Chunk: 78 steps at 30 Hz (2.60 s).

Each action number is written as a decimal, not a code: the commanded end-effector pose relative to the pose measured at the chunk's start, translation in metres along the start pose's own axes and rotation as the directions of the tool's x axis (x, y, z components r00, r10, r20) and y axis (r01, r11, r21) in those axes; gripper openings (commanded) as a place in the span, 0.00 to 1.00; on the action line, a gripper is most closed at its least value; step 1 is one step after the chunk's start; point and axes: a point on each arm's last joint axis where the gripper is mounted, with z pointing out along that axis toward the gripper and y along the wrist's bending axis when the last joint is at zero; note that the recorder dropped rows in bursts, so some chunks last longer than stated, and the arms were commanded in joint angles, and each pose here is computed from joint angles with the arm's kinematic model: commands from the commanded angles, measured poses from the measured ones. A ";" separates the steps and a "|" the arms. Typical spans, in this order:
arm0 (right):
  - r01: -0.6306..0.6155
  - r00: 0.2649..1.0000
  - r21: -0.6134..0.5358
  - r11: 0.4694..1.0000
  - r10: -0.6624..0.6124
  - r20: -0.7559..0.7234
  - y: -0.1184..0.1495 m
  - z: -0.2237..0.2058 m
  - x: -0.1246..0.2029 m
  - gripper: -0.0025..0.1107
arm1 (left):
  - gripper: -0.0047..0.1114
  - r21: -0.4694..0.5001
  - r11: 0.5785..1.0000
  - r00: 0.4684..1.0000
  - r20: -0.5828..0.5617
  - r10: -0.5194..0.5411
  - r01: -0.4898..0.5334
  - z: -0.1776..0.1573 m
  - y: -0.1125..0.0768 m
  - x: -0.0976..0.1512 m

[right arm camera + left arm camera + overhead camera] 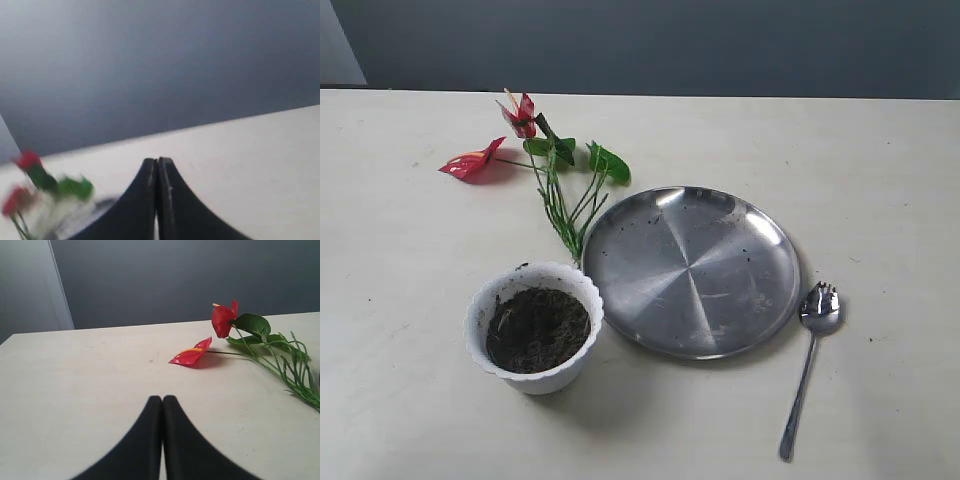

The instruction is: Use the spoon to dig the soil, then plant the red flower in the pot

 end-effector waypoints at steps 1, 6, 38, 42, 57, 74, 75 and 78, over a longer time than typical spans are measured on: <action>-0.486 0.849 -0.063 0.872 0.488 0.202 -0.004 -0.003 -0.018 0.02 | 0.04 0.000 1.000 1.000 0.003 0.004 -0.004 0.000 0.000 0.000; -0.560 0.823 -0.053 0.826 0.563 0.071 0.001 -0.001 -0.009 0.02 | 0.04 0.000 1.000 1.000 0.003 0.004 -0.004 0.000 0.000 0.000; -0.089 0.357 -0.432 0.898 -0.376 -0.855 0.138 0.247 0.014 0.02 | 0.04 0.000 1.000 1.000 0.003 0.006 -0.006 0.000 0.000 0.000; -0.036 0.323 -0.594 0.803 -0.553 -0.768 0.164 0.235 0.021 0.09 | 0.04 0.000 1.000 1.000 0.003 0.006 -0.006 0.000 0.000 0.000; 0.029 0.538 -0.562 0.826 -0.487 -0.688 0.190 0.250 0.027 0.44 | 0.04 0.000 1.000 1.000 0.003 0.006 -0.006 0.000 0.000 0.000; 0.040 0.543 -0.583 0.811 -0.508 -0.669 0.236 0.370 0.095 0.54 | 0.04 0.000 1.000 1.000 0.003 0.006 -0.006 0.000 0.000 0.000; 0.044 0.534 -0.574 0.818 -0.505 -0.678 0.235 0.373 0.097 0.54 | 0.04 0.000 1.000 1.000 0.003 0.006 -0.006 0.000 0.000 0.000; 0.117 0.383 -0.624 0.772 -0.615 -0.689 0.231 0.358 0.072 0.43 | 0.04 0.000 1.000 1.000 0.003 0.006 -0.006 0.000 0.000 0.000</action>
